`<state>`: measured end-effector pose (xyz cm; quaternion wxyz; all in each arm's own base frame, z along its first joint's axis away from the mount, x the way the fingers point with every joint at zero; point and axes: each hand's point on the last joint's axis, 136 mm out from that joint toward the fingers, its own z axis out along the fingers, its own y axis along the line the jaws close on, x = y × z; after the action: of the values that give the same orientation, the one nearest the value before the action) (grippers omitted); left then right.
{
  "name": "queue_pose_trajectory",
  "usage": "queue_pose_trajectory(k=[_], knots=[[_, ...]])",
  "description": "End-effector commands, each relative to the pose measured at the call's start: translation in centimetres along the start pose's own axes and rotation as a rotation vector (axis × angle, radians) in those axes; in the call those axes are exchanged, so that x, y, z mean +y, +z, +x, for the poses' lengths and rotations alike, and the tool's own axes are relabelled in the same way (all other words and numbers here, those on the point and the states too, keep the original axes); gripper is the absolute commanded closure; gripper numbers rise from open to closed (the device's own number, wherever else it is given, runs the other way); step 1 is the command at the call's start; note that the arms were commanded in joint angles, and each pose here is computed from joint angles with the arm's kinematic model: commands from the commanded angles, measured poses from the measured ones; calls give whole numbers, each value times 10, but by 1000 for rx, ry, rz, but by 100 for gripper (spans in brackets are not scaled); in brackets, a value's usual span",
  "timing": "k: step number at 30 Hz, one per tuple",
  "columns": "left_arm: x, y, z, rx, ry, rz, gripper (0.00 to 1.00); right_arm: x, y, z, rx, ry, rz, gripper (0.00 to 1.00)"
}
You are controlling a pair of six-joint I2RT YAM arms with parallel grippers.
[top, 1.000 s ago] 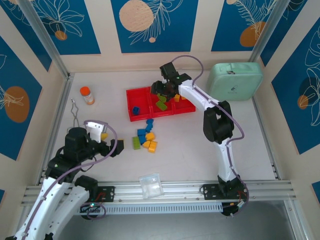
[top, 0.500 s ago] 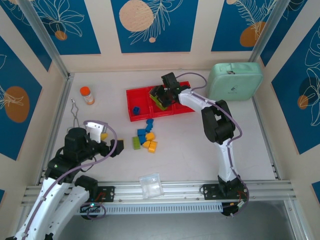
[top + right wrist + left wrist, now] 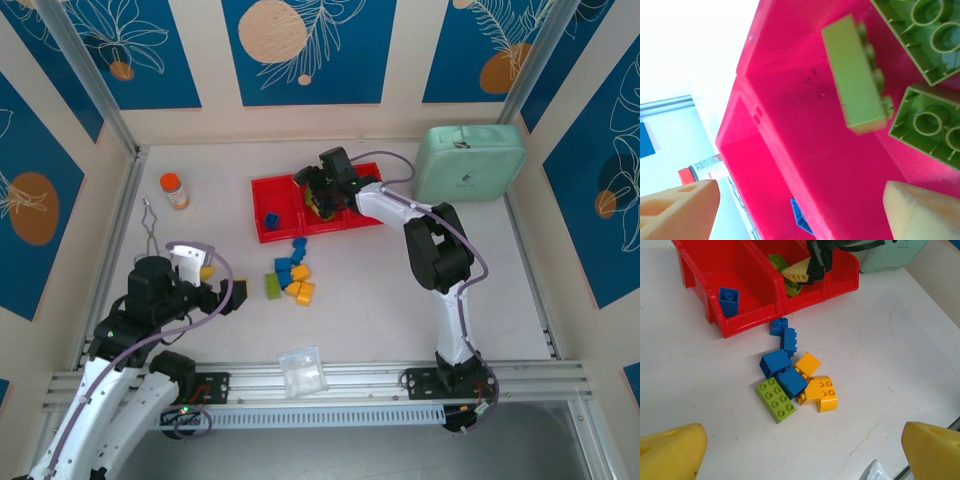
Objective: Sort the legos into containers by color
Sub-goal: Place the lego in the container, then pick up the lego from the bottom-center of the table.
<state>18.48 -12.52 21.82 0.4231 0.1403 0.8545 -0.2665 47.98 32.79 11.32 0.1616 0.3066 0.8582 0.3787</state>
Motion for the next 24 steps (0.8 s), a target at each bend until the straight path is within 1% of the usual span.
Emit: queue_pose_trajectory(k=[1,6,10,13,20,24], knots=[[-5,-3,-3,-14,24,19,1,16,-21,-1,-36,-18,-33,14],[-5,-3,-2,-11,24,19,1,22,-33,1,-48,-53,-45,14],[-5,-3,-2,-11,23,16,1,22,-46,10,-43,-129,-52,15],[-5,-3,-2,-12,23,17,1,20,-59,22,-26,-235,-63,14],[-5,-2,-2,-11,23,19,1,-6,-95,53,18,-521,-6,14],[-5,-3,-3,-12,24,18,1,-30,-113,78,127,-672,69,14]])
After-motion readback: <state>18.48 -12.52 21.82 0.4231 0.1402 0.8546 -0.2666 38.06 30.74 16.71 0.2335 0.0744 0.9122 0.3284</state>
